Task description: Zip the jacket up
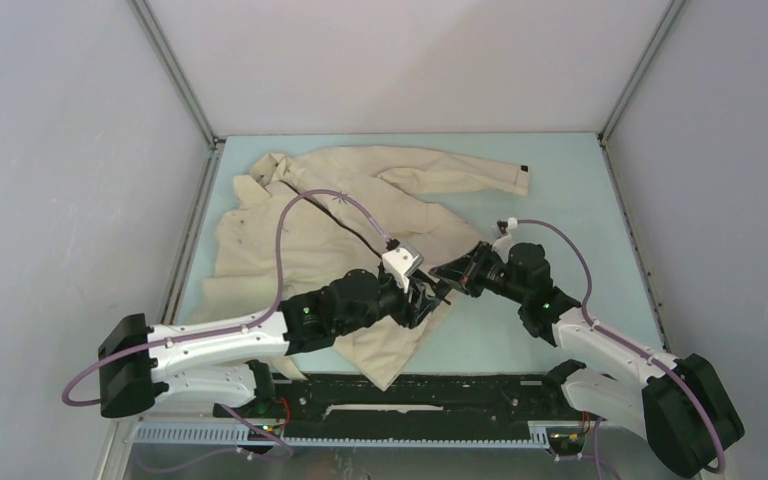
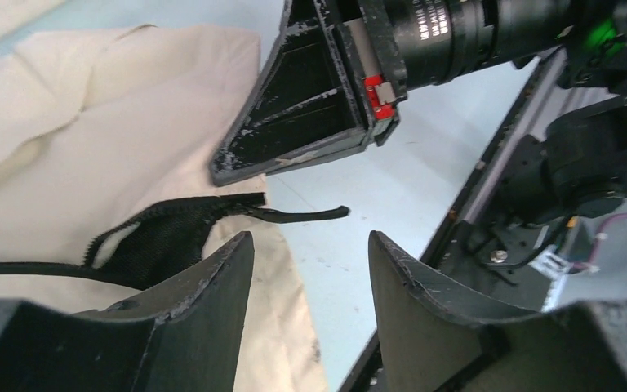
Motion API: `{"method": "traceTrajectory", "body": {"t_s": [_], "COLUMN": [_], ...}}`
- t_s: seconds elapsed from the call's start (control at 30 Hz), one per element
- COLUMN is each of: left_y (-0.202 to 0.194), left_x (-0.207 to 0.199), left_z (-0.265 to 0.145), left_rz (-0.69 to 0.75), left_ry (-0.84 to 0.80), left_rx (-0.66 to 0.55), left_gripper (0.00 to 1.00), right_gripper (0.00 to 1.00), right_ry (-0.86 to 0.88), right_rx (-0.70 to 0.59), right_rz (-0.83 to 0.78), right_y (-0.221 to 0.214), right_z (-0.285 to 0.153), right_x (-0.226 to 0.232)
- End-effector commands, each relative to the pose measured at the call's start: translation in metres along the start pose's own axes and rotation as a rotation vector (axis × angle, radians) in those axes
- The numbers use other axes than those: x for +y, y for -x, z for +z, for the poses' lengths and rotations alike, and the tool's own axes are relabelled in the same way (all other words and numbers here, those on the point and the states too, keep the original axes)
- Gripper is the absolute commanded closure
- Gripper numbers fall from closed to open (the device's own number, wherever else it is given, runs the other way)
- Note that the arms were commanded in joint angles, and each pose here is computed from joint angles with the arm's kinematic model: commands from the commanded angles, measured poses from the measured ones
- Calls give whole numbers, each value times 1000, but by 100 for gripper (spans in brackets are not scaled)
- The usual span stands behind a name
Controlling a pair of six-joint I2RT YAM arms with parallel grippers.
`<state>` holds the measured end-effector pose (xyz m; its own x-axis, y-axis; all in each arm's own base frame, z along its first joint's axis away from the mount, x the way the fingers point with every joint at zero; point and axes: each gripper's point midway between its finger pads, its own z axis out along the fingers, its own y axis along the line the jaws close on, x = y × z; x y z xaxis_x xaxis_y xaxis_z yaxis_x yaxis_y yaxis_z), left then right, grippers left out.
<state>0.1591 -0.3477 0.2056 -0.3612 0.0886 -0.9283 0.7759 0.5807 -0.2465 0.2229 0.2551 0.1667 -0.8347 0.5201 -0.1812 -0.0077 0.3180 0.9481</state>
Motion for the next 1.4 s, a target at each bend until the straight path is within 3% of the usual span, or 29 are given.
{"method": "traceTrajectory", "body": {"t_s": [0.0,0.13,0.5,1.17,1.27,1.37], "left_y": [24,18,-3,-32,-32,-33], "left_x": [14,10,26,52,49,45], "left_z": [-3,-2,7,17,20,23], "left_rz": [106,-37,-142,-139,-140,-146], "left_ry": [45,-109,-122,-60,-88,-108], "left_rx": [-46,-13,83,134,139,144], "left_gripper": [42,47,46,46,53,68], "right_gripper": [100,100,100,100,100,100], "right_ry": [47,58,82,98,103,104], "right_rx": [0,8,20,32,33,34], "right_rz": [-17,-26,-37,-45,-45,-47], "right_y": [1,0,0,0,1,1], "right_z": [-4,-4,-4,-4,-4,-5], "right_x": [13,15,18,21,23,23]}}
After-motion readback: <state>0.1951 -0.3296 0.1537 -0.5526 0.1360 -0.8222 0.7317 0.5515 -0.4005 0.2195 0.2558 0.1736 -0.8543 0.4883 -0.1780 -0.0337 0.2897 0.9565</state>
